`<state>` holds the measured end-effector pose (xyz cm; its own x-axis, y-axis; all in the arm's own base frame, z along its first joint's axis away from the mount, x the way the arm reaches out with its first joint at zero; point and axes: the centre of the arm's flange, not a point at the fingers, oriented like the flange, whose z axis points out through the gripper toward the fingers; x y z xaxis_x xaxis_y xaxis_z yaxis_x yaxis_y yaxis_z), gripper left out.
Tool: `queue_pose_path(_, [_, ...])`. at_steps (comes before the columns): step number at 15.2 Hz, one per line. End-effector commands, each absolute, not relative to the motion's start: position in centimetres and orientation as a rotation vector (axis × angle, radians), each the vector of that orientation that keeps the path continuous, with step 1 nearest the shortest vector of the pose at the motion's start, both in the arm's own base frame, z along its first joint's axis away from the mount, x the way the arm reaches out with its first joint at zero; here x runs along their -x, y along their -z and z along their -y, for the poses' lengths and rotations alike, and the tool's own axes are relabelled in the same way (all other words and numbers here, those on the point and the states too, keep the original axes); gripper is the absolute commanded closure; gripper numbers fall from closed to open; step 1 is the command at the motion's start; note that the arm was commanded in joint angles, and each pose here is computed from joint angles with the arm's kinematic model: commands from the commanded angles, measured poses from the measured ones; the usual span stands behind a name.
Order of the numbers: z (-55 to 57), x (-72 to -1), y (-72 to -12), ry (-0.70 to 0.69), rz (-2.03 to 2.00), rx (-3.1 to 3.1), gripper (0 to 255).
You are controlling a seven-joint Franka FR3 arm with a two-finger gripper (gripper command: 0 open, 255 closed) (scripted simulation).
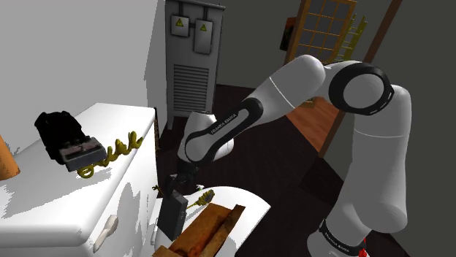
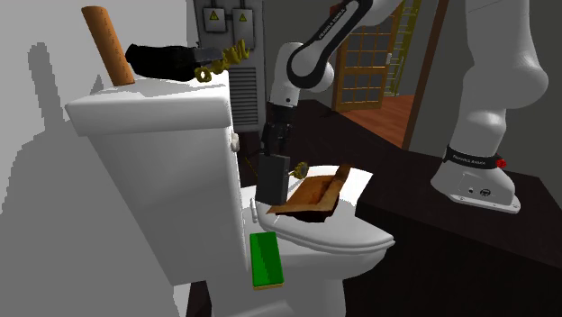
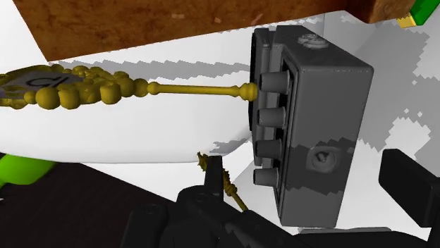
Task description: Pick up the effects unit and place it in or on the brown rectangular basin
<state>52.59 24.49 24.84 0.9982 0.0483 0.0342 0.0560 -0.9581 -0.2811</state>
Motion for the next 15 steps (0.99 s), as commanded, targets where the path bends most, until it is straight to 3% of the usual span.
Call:
queue_pose_path(1, [-25.0, -52.7, -23.8, 0.04, 0.075, 2.854, 0])
queue_pose_path(13, [-25.7, -52.8, -21.4, 0.04, 0.076, 2.854, 0])
queue_pose_path(14, [-25.7, -52.8, -21.4, 0.04, 0.076, 2.854, 255])
queue_pose_path(15, [-25.7, -52.8, -21.4, 0.04, 0.076, 2.854, 255])
